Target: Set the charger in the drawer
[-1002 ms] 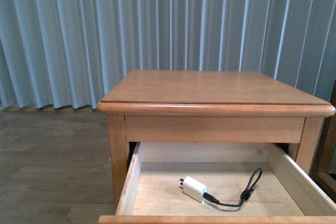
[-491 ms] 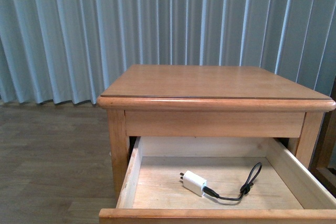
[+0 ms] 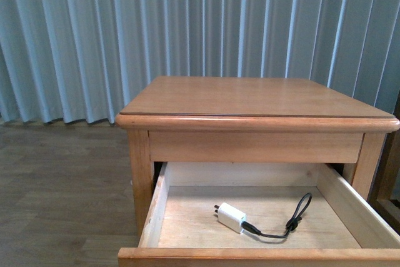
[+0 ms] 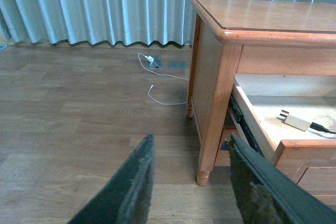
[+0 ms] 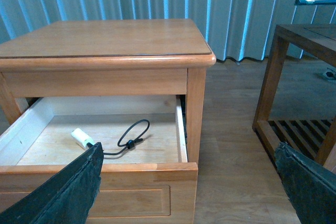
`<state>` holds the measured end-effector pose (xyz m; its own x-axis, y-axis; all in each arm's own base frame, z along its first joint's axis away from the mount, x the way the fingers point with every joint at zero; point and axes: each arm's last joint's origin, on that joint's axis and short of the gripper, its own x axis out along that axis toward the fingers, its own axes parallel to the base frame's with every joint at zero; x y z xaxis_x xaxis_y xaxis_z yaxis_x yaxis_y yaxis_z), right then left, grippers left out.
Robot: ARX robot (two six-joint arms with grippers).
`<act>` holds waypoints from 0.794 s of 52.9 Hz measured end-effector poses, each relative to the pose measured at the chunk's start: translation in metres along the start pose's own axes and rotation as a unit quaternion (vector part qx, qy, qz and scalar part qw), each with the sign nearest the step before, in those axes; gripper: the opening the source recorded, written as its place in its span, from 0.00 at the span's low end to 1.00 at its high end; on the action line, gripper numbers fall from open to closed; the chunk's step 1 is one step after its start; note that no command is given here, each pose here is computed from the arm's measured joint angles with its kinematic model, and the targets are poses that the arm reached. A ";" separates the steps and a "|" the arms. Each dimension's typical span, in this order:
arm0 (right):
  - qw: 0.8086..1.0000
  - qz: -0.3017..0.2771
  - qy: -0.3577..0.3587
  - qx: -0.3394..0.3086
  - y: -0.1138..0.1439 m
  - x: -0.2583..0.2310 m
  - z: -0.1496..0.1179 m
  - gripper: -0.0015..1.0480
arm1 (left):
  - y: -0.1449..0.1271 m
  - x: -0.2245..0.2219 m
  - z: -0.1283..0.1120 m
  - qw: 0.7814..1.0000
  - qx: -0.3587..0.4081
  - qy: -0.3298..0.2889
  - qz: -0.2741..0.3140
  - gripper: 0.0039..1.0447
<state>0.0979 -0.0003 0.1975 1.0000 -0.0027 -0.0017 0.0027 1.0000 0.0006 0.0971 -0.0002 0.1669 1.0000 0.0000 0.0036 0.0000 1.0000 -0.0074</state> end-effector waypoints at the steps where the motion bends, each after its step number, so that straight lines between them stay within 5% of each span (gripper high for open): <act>1: 1.000 0.000 0.000 0.000 0.000 0.000 0.000 0.92 | 0.000 0.000 0.000 1.000 0.000 0.000 0.000 0.50; 9: 1.000 -0.006 -0.001 -0.011 0.000 0.000 0.000 0.92 | 0.000 0.000 0.000 1.000 0.000 0.000 0.000 0.75; 15: 0.995 -0.019 0.048 -0.083 0.001 0.003 -0.005 0.92 | 0.000 0.000 0.000 1.000 0.000 0.000 0.000 0.95; 28: 0.969 0.063 0.219 -0.093 0.017 0.023 -0.012 0.92 | 0.000 0.000 0.000 1.000 0.001 0.000 0.000 0.95; 42: 0.947 0.125 0.280 -0.100 0.055 0.065 -0.020 0.92 | 0.000 0.000 0.000 1.000 0.001 0.000 0.000 0.95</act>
<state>0.1628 0.0550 0.1774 0.8114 0.1788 -0.5564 -0.2907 0.9494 -0.1187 0.0971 -0.0002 0.1669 1.0000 0.0000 0.0036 0.0000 1.0000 -0.0048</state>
